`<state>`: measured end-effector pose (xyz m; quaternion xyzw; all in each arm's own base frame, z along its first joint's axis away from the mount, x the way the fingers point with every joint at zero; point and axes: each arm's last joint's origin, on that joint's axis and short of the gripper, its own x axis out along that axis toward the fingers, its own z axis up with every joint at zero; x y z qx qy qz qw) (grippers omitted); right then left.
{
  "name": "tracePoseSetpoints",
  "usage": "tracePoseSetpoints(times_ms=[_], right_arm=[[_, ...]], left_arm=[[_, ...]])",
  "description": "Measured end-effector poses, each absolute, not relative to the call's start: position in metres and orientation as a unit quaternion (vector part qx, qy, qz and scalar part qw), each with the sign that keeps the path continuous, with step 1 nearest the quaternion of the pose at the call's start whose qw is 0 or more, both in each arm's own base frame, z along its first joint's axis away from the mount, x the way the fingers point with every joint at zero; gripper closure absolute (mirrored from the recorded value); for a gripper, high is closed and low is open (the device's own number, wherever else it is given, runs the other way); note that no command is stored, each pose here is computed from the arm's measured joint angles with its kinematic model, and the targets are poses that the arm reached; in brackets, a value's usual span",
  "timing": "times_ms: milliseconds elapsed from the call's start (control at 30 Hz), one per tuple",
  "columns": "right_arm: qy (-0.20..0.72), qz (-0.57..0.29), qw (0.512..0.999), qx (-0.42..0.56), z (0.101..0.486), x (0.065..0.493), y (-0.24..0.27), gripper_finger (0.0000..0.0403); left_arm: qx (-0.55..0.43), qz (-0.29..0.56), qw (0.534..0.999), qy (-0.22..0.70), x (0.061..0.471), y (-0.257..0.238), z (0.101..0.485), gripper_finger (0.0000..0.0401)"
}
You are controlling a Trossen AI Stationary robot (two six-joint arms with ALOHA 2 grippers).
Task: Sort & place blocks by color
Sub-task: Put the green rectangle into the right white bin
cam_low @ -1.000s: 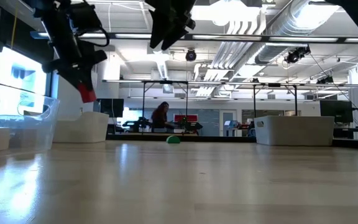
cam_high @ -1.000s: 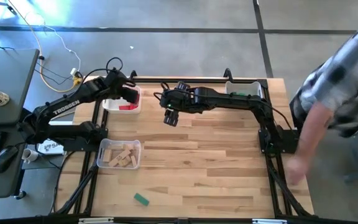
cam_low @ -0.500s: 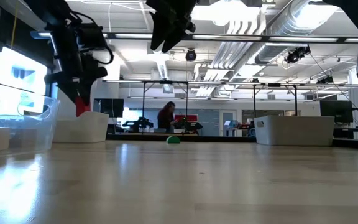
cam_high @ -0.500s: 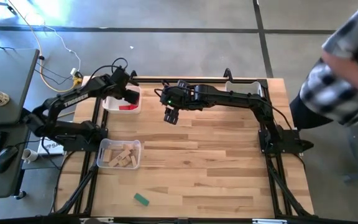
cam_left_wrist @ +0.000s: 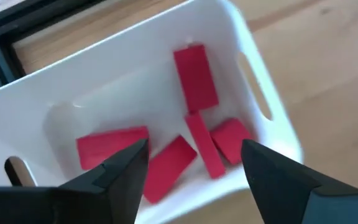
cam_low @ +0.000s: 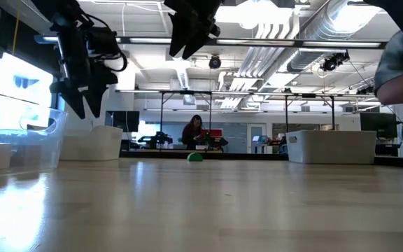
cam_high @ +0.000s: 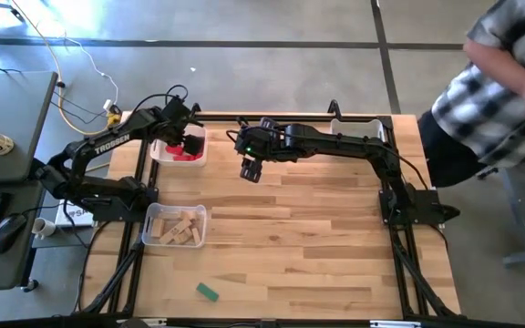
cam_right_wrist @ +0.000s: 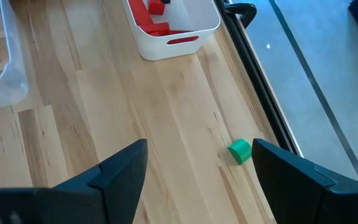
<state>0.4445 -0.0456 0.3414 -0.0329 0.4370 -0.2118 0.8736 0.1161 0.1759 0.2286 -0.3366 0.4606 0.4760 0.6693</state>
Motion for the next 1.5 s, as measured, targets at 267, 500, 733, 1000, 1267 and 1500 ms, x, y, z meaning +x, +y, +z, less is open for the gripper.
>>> tracePoseSetpoints(times_ms=[267, 500, 733, 1000, 1267, 1500], right_arm=[[0.437, -0.212, 0.874, -0.031, 0.341, 0.445, -0.045, 0.0128], [0.432, -0.222, 0.874, -0.005, 0.341, 0.445, -0.042, 0.0128], [0.44, -0.229, 0.868, 0.014, 0.34, 0.442, -0.042, 0.0128], [0.439, -0.221, 0.869, 0.056, 0.339, 0.442, -0.04, 0.0128], [0.431, -0.225, 0.867, 0.109, 0.339, 0.443, -0.039, 0.0128], [0.419, -0.246, 0.861, 0.152, 0.338, 0.443, -0.039, 0.0128]], left_arm=[[-0.341, 0.368, 0.712, 0.492, 0.121, 0.165, 0.257, 0.0164], [-0.308, 0.304, 0.765, 0.477, 0.129, 0.13, 0.276, 0.0164], [-0.287, 0.257, 0.814, 0.434, 0.131, 0.088, 0.298, 0.0164], [-0.265, 0.182, 0.842, 0.434, 0.129, 0.05, 0.307, 0.0164], [-0.225, 0.102, 0.855, 0.455, 0.134, 0.02, 0.308, 0.0164], [-0.192, 0.093, 0.861, 0.462, 0.136, -0.001, 0.308, 0.0165]])
